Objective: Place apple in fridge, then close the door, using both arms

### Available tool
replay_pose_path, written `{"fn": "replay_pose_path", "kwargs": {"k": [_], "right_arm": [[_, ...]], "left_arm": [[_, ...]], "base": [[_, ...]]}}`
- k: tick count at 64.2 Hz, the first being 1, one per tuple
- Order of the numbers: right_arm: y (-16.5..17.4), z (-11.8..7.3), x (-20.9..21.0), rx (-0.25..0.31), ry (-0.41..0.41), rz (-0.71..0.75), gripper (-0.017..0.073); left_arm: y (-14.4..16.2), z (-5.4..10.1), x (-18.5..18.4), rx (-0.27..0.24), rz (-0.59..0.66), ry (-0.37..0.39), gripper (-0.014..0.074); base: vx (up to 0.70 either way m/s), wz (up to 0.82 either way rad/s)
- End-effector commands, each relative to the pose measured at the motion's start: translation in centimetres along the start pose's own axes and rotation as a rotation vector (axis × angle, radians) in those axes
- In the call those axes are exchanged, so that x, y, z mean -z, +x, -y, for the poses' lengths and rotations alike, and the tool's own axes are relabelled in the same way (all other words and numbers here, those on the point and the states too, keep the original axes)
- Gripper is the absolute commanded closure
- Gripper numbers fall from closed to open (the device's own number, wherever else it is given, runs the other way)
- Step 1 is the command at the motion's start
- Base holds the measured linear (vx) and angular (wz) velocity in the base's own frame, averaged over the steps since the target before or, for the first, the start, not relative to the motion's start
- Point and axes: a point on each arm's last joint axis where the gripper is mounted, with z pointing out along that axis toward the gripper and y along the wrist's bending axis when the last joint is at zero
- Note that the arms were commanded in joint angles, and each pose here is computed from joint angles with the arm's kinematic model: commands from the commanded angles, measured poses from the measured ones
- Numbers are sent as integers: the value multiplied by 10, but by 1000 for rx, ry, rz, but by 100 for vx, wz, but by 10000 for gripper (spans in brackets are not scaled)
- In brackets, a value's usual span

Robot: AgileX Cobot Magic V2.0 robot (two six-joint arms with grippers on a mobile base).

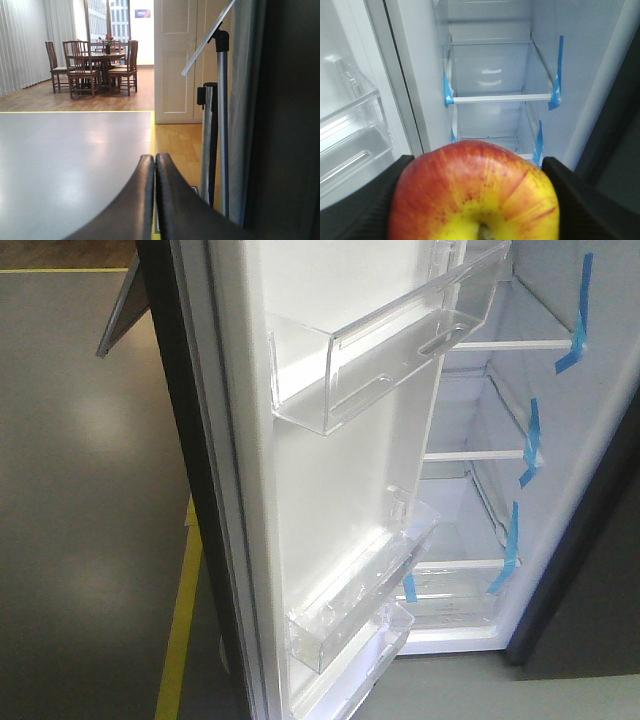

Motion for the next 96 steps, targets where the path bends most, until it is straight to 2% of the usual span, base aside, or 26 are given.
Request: {"fn": "replay_pose_path", "kwargs": {"k": [1,96], "right_arm": [[-18,1,18,8,2,141,568],[-18,1,18,8,2,141,568]], "left_arm": [[2,1,0,1,51,18,599],[2,1,0,1,51,18,599]], "base": [[3,1],[1,0]]}}
